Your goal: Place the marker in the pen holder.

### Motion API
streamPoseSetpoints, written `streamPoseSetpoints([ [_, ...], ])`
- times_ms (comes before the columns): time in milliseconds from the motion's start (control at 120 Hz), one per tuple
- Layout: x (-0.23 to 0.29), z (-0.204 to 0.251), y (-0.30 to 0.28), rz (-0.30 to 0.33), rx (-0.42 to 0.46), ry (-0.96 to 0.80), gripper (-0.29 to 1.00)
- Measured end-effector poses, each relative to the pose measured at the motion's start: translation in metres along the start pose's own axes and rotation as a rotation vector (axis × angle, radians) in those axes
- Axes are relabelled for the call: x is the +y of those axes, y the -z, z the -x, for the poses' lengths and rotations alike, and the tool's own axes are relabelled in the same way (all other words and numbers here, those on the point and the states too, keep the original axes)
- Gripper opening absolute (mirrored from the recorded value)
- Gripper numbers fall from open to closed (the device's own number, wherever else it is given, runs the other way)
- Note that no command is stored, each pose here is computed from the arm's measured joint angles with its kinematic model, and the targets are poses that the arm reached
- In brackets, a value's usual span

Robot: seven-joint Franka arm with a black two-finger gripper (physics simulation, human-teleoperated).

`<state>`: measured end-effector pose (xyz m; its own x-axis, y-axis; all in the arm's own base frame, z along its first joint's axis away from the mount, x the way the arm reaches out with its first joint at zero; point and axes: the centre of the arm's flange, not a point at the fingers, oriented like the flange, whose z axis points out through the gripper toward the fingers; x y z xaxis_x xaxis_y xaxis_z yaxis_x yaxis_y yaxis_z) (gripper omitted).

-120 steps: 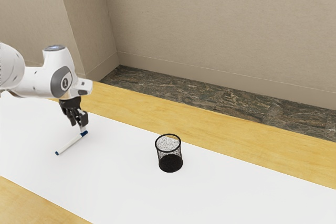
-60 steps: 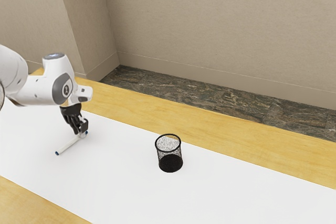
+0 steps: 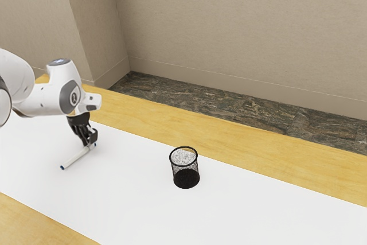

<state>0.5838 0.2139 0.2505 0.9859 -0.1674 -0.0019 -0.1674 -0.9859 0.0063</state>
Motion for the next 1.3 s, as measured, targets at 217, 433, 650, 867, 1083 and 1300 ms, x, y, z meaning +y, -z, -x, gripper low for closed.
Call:
streamPoseSetpoints([
  [217,0.000,0.000,-0.004,0.014,0.004,0.010,0.02],
  [433,0.019,-0.008,0.061,0.012,0.072,-0.031,-0.06],
  [650,0.150,-0.052,0.188,0.016,0.212,-0.303,-0.08],
  [867,0.248,-0.100,0.217,0.037,0.268,-0.505,-0.08],
  [1083,0.342,-0.114,0.211,0.075,0.263,-0.666,-0.08],
  [1300,0.395,-0.128,0.169,0.132,0.221,-0.738,-0.08],
])
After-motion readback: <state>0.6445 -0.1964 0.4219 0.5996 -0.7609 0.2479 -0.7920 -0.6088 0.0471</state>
